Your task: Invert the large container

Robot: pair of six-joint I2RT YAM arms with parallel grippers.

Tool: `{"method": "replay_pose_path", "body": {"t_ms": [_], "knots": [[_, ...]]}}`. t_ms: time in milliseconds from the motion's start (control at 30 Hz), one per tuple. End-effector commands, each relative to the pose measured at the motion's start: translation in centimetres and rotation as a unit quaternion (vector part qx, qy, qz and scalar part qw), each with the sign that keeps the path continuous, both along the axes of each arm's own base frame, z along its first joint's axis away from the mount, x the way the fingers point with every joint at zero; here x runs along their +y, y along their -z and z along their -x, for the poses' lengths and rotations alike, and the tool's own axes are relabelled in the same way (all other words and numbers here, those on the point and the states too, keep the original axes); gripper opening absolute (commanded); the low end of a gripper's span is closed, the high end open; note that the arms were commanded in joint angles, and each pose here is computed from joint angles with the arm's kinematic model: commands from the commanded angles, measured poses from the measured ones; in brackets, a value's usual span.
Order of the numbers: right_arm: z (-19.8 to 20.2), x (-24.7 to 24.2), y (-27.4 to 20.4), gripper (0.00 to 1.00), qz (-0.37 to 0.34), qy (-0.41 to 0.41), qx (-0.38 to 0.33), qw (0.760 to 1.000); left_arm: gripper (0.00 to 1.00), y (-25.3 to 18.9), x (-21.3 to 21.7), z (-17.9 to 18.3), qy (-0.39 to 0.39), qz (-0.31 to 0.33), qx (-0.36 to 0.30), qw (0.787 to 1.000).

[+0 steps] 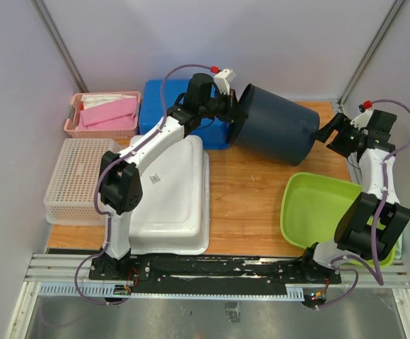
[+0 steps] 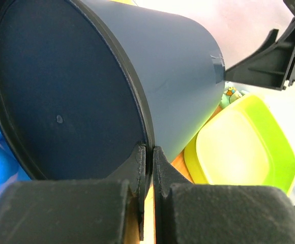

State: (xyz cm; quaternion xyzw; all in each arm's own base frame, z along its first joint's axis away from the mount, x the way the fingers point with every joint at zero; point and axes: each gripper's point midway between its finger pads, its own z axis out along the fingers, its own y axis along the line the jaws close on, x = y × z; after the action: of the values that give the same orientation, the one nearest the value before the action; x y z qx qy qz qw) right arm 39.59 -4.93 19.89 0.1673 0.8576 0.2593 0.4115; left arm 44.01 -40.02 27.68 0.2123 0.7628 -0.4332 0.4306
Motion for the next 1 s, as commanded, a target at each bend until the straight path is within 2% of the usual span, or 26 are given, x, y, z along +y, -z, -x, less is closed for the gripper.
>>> {"method": "replay_pose_path", "body": {"t_ms": [0,133,233,400,533,767,967], "knots": [[2.6,-0.9,1.9,0.80,0.071,0.034,0.050,0.996,0.00,-9.3,-0.5,-0.5,-0.028,0.037,-0.139,0.989],[3.0,-0.5,3.2,0.79,0.074,0.037,0.069,0.994,0.00,-10.4,-2.2,0.2,-0.017,0.043,-0.156,0.987],[2.8,0.0,4.0,0.78,0.052,0.046,0.067,0.995,0.00,-10.5,-4.1,0.6,-0.012,0.046,-0.142,0.989],[2.9,-0.1,6.0,0.78,0.028,0.089,0.081,0.992,0.00,-11.7,-7.6,2.5,0.007,0.091,-0.140,0.986],[3.4,0.4,7.6,0.77,0.010,0.103,0.100,0.990,0.00,-11.8,-9.5,1.9,0.010,0.092,-0.138,0.986],[3.7,0.8,8.8,0.77,0.009,0.127,0.115,0.985,0.00,-12.8,-11.5,1.4,0.016,0.166,-0.136,0.977],[3.6,0.6,9.3,0.75,0.016,0.125,0.126,0.984,0.00,-12.2,-13.3,2.5,0.042,0.165,-0.136,0.976]]}}
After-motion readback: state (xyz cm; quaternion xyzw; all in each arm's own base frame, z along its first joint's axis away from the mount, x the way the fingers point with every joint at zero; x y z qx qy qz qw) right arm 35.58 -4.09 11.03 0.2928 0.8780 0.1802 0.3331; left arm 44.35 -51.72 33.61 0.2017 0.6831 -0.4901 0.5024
